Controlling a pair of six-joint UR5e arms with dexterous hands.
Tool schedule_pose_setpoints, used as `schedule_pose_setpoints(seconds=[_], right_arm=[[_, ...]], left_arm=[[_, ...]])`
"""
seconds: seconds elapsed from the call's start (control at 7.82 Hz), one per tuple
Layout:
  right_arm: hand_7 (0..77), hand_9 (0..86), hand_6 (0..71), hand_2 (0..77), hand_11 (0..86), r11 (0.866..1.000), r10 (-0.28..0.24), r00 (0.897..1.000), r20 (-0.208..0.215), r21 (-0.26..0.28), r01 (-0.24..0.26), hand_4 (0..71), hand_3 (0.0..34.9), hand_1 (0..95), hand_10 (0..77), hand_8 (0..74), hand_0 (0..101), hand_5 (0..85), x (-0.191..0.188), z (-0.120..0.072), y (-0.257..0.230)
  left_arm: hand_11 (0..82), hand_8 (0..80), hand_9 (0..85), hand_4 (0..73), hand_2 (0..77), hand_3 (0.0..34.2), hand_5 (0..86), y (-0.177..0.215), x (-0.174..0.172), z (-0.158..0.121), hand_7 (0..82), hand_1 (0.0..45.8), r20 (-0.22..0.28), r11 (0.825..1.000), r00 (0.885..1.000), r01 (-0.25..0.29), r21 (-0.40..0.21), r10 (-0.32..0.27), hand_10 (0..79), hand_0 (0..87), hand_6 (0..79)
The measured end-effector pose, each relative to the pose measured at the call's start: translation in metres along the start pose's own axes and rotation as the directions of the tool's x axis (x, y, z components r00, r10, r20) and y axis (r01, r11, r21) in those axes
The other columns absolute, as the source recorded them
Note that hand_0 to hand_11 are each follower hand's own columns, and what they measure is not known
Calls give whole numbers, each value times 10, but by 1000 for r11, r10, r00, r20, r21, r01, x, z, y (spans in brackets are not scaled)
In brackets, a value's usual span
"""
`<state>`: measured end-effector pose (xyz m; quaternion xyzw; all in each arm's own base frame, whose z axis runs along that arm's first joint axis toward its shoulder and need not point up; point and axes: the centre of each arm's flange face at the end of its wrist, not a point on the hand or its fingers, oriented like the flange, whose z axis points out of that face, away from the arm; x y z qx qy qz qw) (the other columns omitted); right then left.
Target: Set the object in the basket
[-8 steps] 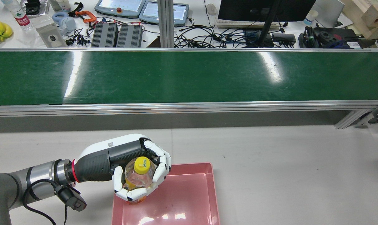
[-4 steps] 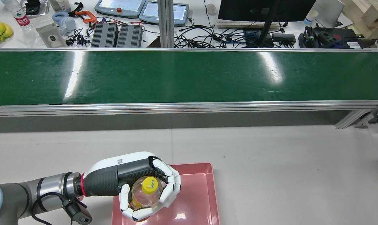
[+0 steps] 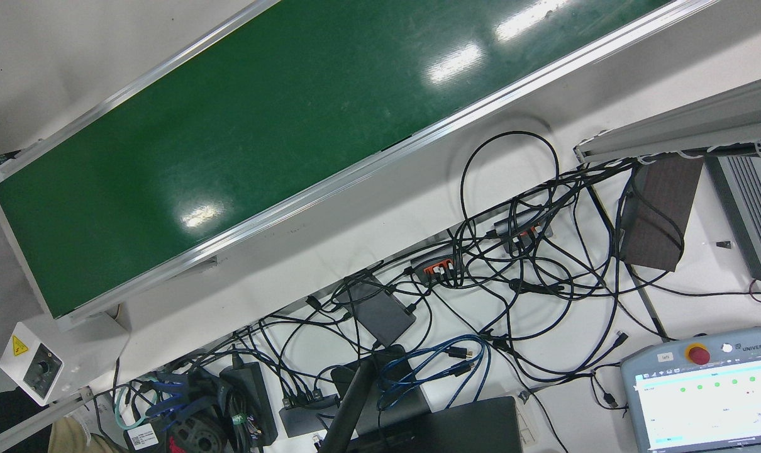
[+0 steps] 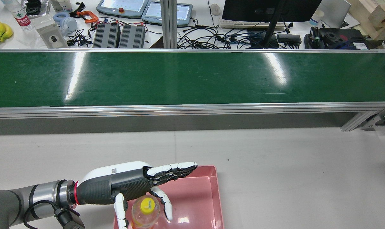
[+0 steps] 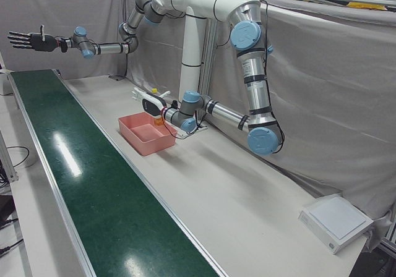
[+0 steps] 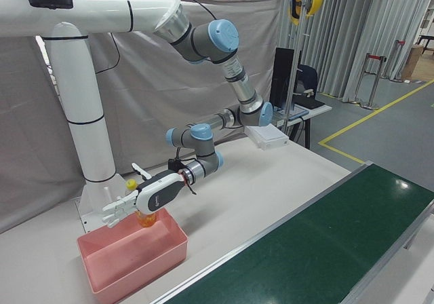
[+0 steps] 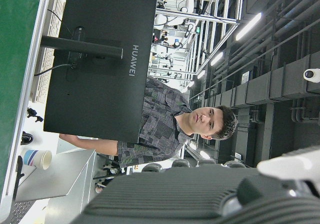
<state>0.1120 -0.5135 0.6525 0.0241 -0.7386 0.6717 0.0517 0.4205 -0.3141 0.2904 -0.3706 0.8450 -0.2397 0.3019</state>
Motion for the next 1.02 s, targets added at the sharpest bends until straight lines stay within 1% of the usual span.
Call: schedule_pose_setpoints(seconds=[0.13,0.26,0.38,0.51,0.9,1.02], right_arm=[[5,0,0,5,0,1000,0,1000,0,0,0,0,3,0,0,0,1,0,0,0,0],[5,0,0,5,0,1000,0,1000,0,0,0,0,3,0,0,0,3,0,0,0,0],[5,0,0,5,0,1000,0,1000,0,0,0,0,3,0,0,0,2,0,0,0,0],[5,0,0,5,0,1000,0,1000,0,0,0,0,3,0,0,0,3,0,0,0,0],[5,0,0,5,0,1000,0,1000,0,0,0,0,3,0,0,0,2,0,0,0,0],[5,0,0,5,0,1000,0,1000,0,0,0,0,3,0,0,0,2,0,0,0,0]], left_arm=[[278,0,11,11,5,15,82,0,0,0,22,164,-2,1000,1000,0,0,0,480,730,0],[93,0,11,5,0,15,11,0,1,0,11,120,-5,1000,1000,0,0,0,295,741,0],[0,0,5,11,0,4,11,0,2,1,11,136,-8,1000,1000,-1,0,1,0,731,0],[0,0,5,5,5,20,11,0,4,1,11,114,-10,1000,1000,-3,1,3,0,702,0],[0,0,5,11,5,19,11,1,6,0,11,125,-13,1000,1000,-2,2,2,0,699,0],[0,0,5,11,0,9,11,4,8,1,11,125,-17,1000,1000,0,0,0,0,698,0]])
